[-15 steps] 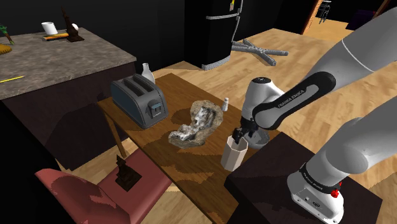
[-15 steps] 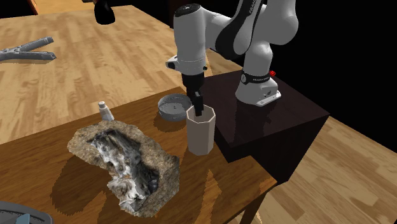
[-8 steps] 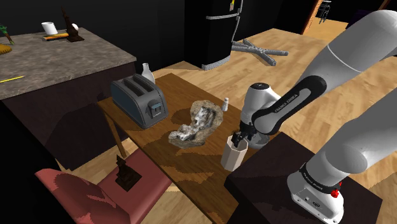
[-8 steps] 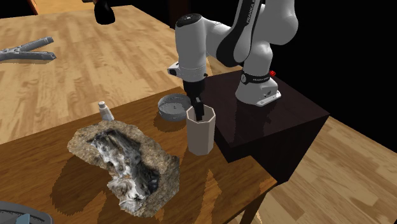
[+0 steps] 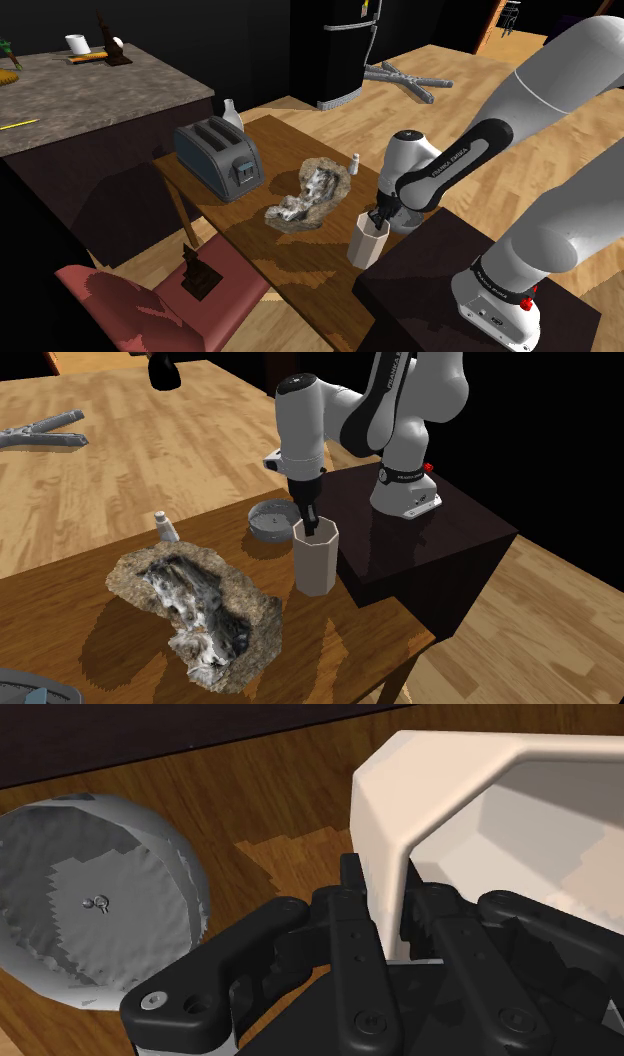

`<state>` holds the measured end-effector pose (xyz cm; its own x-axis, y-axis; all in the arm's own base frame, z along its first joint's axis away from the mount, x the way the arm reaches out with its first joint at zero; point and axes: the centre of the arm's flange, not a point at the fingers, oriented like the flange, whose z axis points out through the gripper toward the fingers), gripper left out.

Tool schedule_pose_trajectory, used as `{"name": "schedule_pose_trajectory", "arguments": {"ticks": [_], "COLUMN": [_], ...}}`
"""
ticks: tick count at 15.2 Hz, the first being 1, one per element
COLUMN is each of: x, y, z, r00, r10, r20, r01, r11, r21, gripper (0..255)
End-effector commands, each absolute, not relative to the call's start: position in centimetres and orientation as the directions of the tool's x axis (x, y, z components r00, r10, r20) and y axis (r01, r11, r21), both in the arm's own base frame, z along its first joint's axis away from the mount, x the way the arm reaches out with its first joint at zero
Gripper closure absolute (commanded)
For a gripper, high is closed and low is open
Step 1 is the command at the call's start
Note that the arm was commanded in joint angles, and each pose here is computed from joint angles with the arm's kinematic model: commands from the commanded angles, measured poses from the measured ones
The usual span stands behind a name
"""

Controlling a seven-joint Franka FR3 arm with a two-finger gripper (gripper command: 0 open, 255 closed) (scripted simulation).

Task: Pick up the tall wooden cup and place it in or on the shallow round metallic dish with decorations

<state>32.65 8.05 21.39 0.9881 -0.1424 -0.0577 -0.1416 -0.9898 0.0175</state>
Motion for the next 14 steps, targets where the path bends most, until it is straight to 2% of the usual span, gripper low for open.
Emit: {"name": "schedule_pose_trajectory", "arguments": {"ticks": [1, 6, 14], "x": [32.6, 32.6, 32.6], "y": [8.1, 8.1, 8.1], "z": [21.4, 21.4, 25.6], "r00": [0.988, 0.988, 0.988], "r10": [-0.142, -0.142, -0.142], "r20": [-0.058, -0.058, -0.058], "r01": [-0.141, -0.141, -0.141], "r11": [-0.99, -0.99, -0.99], "r21": [0.018, 0.018, 0.018], "gripper": [255, 255, 255]}}
